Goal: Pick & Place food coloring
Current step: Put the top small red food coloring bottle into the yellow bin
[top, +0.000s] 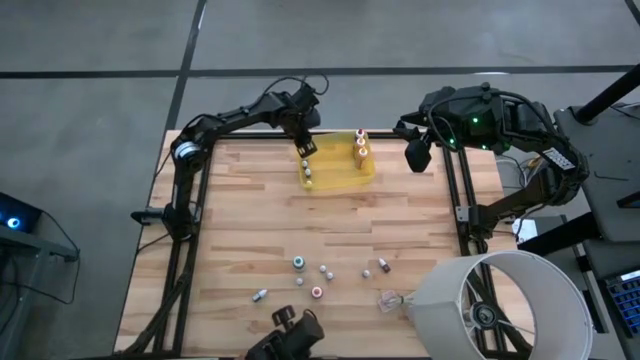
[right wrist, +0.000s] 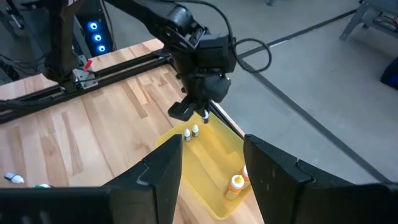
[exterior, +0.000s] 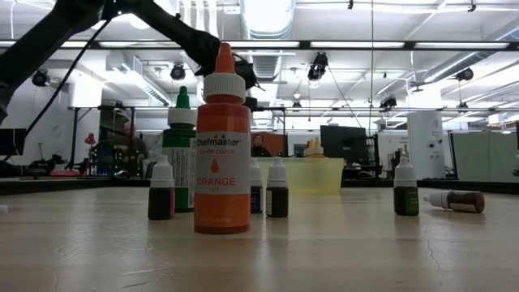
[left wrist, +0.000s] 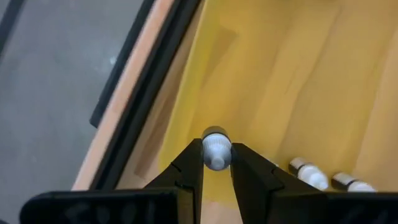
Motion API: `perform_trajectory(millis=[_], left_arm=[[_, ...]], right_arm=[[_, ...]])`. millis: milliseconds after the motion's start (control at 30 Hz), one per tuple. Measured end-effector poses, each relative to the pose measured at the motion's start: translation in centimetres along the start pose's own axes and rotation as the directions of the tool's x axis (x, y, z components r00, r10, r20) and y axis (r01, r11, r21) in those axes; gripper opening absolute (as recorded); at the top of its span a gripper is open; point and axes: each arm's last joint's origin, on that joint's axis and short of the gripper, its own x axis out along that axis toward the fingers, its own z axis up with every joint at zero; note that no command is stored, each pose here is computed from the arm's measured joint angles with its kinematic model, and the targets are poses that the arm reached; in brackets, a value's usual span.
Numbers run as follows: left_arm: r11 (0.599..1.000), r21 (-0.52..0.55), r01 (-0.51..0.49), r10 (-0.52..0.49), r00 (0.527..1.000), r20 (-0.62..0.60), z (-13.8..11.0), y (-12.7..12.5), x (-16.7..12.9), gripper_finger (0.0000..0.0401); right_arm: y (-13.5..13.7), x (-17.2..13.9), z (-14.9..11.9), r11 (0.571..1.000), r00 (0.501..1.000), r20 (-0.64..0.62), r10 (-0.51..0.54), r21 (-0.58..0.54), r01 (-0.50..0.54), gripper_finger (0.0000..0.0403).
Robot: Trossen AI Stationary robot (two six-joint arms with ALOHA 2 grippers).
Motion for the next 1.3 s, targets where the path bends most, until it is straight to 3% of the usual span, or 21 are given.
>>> perform_trajectory(millis=[500,1300], left_arm=[[1.000,-0.004,0.004,-0.004,0.999,-0.048,-1.7,-0.3,2.3,0.0048],[0.999,-0.031,-0.017,0.016,0.999,-0.046,-2.3,-0.3,3.2,0.0048]], right_arm=[[0.0,0.0,0.0,1.000,1.000,0.000,0.000,0.001,0.000,0.0164],[0.0,0.0,-0.2,1.000,1.000,-0.018,-0.004,-0.006,0.003,0.0164]])
